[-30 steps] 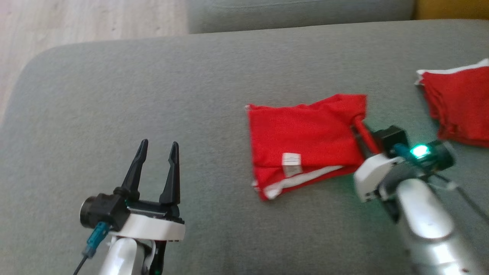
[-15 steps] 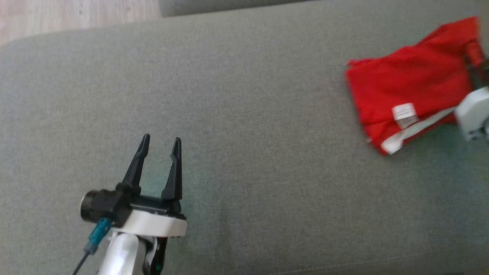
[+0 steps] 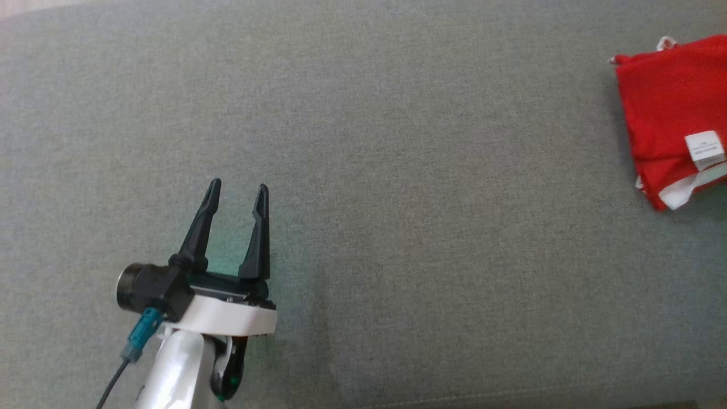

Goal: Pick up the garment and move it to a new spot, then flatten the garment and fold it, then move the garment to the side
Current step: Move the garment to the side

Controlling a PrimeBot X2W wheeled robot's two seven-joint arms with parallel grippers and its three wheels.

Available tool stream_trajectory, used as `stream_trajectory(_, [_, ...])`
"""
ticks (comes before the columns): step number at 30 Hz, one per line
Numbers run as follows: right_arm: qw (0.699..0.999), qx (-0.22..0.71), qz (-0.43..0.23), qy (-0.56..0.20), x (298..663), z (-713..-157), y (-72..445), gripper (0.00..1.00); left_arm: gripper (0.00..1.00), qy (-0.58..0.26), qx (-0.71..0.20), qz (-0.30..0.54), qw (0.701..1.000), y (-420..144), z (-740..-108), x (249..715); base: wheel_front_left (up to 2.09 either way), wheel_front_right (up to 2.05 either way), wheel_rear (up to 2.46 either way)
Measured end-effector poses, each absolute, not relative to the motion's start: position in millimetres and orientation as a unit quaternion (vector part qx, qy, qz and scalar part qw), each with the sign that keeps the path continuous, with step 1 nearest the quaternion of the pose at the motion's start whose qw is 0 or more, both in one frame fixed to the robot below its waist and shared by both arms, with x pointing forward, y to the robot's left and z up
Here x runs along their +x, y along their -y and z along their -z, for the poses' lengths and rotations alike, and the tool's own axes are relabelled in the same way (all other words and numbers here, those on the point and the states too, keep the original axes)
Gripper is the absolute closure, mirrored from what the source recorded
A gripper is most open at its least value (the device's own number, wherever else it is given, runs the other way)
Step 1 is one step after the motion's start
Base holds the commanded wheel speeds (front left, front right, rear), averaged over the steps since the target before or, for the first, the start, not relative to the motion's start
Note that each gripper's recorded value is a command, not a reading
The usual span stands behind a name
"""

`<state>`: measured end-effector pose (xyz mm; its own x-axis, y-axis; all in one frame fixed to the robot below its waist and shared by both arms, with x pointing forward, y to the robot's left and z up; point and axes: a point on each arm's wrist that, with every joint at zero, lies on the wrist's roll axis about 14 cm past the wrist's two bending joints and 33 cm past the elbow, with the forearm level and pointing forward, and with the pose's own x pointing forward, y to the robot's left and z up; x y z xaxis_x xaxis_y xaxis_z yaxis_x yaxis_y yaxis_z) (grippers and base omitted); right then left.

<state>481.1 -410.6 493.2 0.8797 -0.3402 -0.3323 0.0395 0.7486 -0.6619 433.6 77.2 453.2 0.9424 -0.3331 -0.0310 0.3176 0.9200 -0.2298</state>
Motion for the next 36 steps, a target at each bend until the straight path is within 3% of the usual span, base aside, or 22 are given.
stream_trajectory(10, [0.914, -0.314, 0.131, -0.221, 479.5, -488.5, 419.6, 1.00, 0.00, -0.036, -0.113, 0.177, 0.977, -69.7, -449.1, 444.6, 0.00, 0.00, 0.00])
stream_trajectory(11, [0.915, -0.312, 0.131, -0.219, 479.8, -488.8, 418.3, 0.77, 0.00, -0.036, -0.113, 0.178, 0.977, -68.8, -449.2, 444.7, 0.00, 0.00, 0.00])
stream_trajectory(12, [0.918, -0.304, 0.135, -0.217, 479.5, -489.1, 417.8, 0.00, 0.00, -0.035, -0.113, 0.179, 0.977, -68.1, -449.8, 445.0, 0.00, 0.00, 0.00])
stream_trajectory(20, [0.941, -0.275, 0.137, -0.142, 487.1, -527.5, 394.5, 0.00, 0.00, -0.016, -0.113, 0.181, 0.977, -67.6, -467.5, 442.1, 0.00, 0.00, 0.00])
stream_trajectory(27, [0.976, -0.200, 0.081, -0.013, 495.0, -577.3, 313.5, 0.00, 0.00, 0.006, -0.109, 0.179, 0.978, -70.9, -488.1, 425.1, 0.00, 0.00, 0.00])
stream_trajectory(32, [0.992, -0.101, 0.036, 0.068, 472.3, -593.8, 250.6, 0.00, 0.00, 0.027, -0.107, 0.168, 0.980, -79.4, -504.7, 413.0, 0.00, 0.00, 0.00])
stream_trajectory(36, [0.995, -0.049, 0.012, 0.088, 453.2, -586.8, 221.2, 0.00, 0.00, 0.033, -0.106, 0.164, 0.980, -83.2, -509.6, 406.3, 0.00, 0.00, 0.00])
